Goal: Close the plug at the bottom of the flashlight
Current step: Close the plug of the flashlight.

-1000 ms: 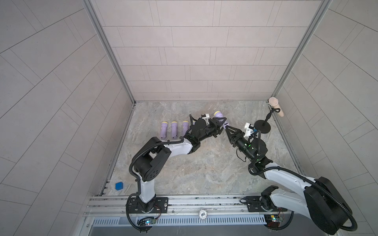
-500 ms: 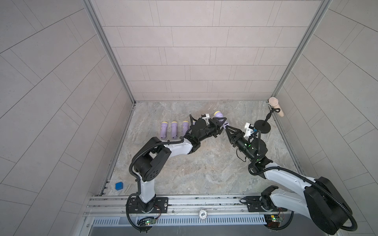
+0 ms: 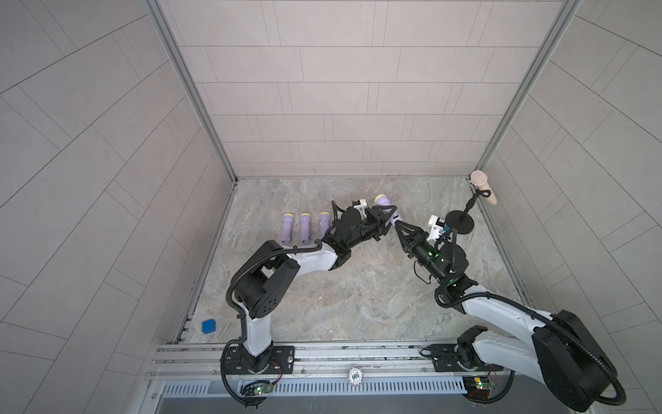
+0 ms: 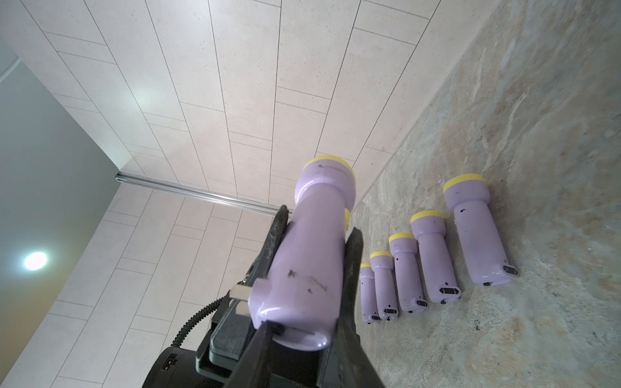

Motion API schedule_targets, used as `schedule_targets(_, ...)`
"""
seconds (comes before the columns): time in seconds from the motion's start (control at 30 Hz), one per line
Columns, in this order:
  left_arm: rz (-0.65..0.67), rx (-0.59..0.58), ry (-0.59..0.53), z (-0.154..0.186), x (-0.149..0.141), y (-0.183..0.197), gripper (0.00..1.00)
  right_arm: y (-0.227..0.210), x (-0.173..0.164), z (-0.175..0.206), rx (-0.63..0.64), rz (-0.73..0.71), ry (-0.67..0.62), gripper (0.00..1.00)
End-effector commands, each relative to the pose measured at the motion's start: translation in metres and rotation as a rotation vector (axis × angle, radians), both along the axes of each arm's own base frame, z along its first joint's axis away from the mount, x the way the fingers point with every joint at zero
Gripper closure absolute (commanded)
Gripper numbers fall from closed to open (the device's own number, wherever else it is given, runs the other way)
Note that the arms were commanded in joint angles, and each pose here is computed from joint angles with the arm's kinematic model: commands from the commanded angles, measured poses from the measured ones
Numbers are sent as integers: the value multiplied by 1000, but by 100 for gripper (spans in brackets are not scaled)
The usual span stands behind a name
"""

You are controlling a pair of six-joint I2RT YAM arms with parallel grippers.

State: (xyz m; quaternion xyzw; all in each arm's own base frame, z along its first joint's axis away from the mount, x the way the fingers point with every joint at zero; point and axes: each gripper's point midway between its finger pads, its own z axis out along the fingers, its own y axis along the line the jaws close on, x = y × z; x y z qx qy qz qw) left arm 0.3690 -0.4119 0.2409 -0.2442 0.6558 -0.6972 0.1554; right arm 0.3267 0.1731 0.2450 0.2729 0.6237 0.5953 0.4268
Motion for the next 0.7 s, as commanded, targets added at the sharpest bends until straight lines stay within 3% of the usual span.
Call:
schedule_targets(0.0,-58,-22,-5,3,-13,-10,100,-1,-1,22,33,-6,-67,67)
schedule_targets(0.67,-60,-27,-8,6,-15,-11,100,-2,-1,18,29,-13,-55,70)
